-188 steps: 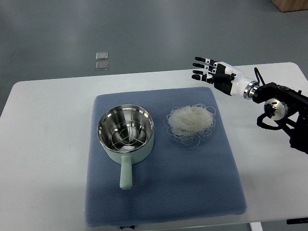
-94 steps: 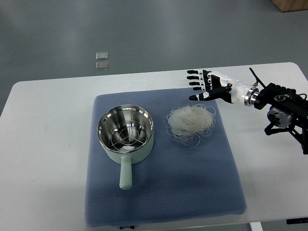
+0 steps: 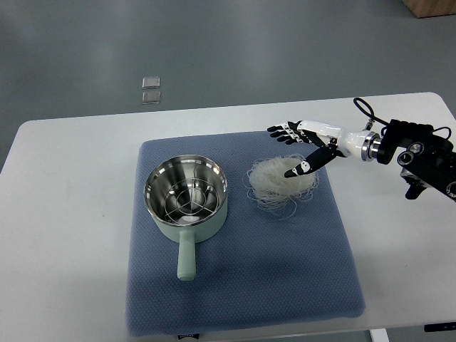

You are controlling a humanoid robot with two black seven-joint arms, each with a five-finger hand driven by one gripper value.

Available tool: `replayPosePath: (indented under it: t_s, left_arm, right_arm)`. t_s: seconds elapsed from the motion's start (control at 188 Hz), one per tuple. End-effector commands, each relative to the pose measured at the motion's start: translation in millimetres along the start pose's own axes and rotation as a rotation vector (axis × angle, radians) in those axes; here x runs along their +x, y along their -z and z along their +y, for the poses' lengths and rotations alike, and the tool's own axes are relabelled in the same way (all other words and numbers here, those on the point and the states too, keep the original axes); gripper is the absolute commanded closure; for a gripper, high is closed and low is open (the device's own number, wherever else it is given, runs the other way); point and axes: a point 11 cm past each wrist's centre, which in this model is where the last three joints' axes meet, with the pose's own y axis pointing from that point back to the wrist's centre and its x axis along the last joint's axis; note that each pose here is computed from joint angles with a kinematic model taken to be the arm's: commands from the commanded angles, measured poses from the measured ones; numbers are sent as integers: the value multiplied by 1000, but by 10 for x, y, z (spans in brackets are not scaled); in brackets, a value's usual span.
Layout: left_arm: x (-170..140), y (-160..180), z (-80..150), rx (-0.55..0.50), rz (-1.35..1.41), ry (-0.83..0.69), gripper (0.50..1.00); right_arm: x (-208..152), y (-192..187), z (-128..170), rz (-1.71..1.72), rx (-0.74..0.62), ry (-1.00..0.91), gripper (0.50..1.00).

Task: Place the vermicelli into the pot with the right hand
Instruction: 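Lower the right hand onto the vermicelli and close fingers around it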

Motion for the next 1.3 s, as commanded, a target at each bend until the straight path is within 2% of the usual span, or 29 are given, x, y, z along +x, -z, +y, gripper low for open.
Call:
replayPosePath:
  t_s: [0.0, 0.234, 0.485, 0.709, 1.018, 1.06, 1.108, 1.167, 1.22, 1.236, 1.295]
  left_arm:
    - [0, 0, 0, 0, 1, 0, 500]
    - [0, 0, 0, 0, 1, 0, 500]
    - [0, 0, 0, 0, 1, 0, 500]
    - [0, 0, 0, 0, 2, 0, 500]
    - [0, 1, 0, 0, -1, 0, 500]
    - [0, 0, 0, 0, 2, 0, 500]
    - [-1, 1, 0, 0, -1, 1, 500]
    - [0, 1, 0, 0, -1, 0, 500]
    - [0, 0, 0, 0, 1, 0, 500]
    - [0, 1, 0, 0, -1, 0, 500]
    - [0, 0, 0, 0, 1, 0, 500]
  right_arm:
    - [-45, 0, -15, 26, -8, 21, 572]
    - [-152, -26, -39, 179, -55, 83, 572]
    - [-99, 8, -55, 241, -63, 65, 574]
    - [-221, -46, -139, 392, -107, 90, 579]
    - [-290, -56, -174, 414, -109, 104, 593]
    - [-284, -54, -175, 416, -107, 99, 611]
    - [-275, -55, -171, 419, -108, 94, 677]
    - [-275, -72, -163, 420, -113, 95, 722]
    - [-275, -94, -149, 428, -119, 96, 797]
    - [-266, -101, -143, 431, -122, 94, 842]
    - [-261, -105, -141, 433, -123, 92, 942]
